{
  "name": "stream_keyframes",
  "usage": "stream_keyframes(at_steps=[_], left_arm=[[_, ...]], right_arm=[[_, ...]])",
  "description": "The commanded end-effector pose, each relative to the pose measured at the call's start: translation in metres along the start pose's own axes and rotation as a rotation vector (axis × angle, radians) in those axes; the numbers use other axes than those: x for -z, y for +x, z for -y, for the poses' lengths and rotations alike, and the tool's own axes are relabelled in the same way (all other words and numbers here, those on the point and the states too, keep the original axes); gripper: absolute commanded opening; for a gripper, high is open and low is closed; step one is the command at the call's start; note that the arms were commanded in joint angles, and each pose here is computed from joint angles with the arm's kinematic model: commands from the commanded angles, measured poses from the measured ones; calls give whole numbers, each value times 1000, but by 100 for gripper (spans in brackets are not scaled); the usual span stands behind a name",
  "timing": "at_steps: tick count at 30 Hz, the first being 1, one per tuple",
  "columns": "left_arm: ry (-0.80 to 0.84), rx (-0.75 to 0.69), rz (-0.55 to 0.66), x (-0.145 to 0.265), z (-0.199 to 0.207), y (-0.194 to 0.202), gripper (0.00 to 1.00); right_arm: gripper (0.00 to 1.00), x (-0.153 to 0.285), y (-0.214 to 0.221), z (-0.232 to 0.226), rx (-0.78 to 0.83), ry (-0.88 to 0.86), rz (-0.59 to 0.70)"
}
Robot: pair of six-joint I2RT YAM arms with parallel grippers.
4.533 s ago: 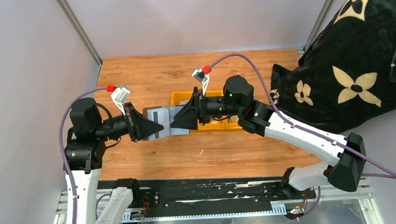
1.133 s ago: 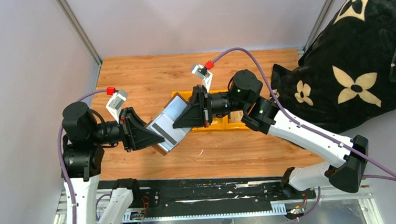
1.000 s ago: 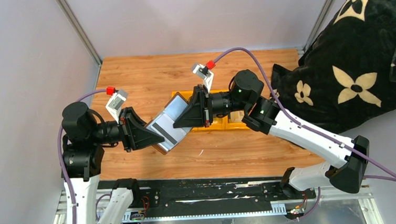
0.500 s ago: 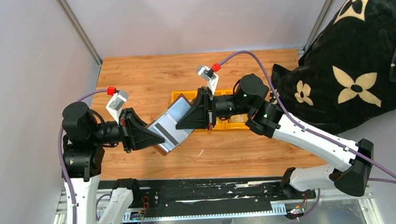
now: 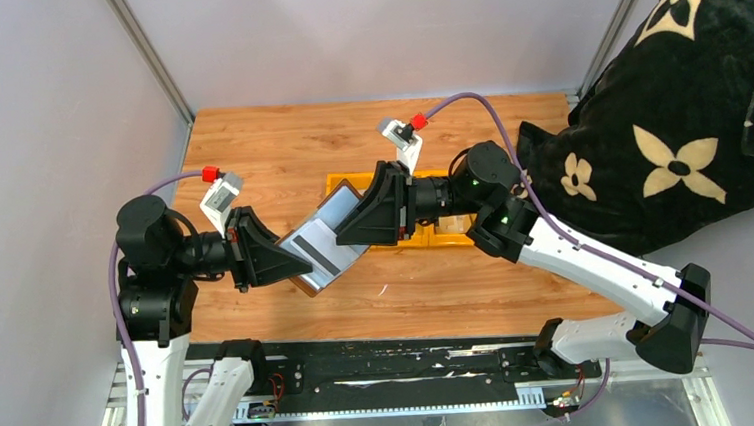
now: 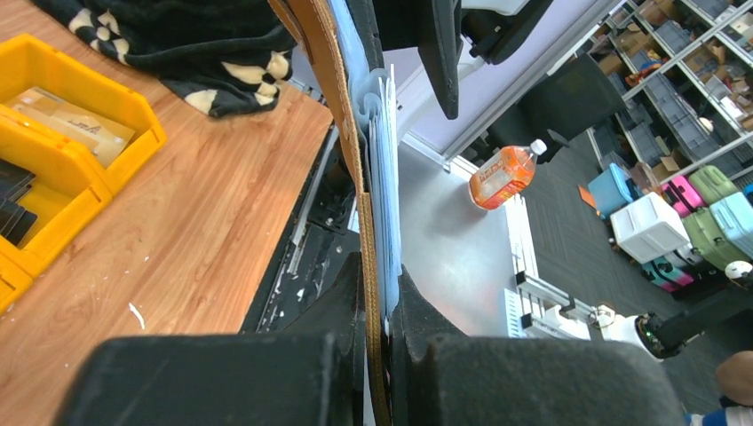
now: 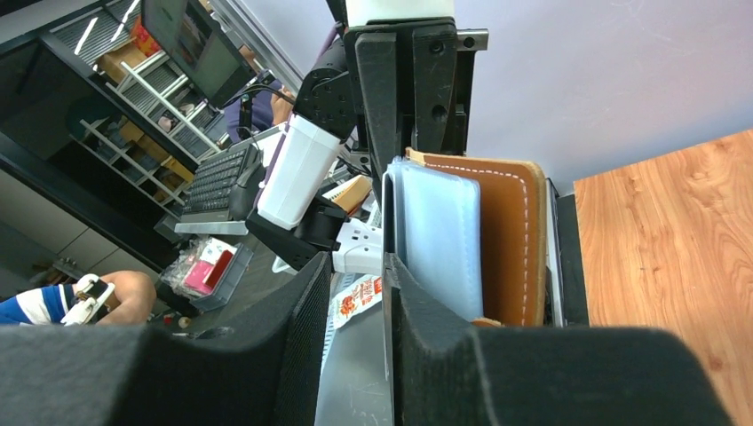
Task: Take the credit cards out of the card holder
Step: Remove the credit card from the card holder.
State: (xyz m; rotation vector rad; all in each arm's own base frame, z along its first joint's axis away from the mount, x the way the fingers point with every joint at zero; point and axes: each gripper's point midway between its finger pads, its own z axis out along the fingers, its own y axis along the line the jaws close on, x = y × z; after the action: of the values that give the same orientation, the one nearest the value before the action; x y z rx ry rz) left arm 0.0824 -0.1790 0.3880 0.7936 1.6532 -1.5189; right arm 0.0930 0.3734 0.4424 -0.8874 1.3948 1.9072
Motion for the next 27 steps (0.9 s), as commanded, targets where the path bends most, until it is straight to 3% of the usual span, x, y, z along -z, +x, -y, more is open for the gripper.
stream_keyframes(at_steps=[1,9,16,27], left_arm=[[3,-29,4,1,6,-3,0],[0,-28,5,1,5,-4,0],[4,-34,6,1,9,-5,0],[4,-35,7,1,10,-6,0]], right_arm=[[31,-2,-4,-15,20,-67,3],[29,-6,10,-4,30,-11,-49],[0,-1,9,-1,45,29,-43],[0,12,-5,-13,80,31,11]])
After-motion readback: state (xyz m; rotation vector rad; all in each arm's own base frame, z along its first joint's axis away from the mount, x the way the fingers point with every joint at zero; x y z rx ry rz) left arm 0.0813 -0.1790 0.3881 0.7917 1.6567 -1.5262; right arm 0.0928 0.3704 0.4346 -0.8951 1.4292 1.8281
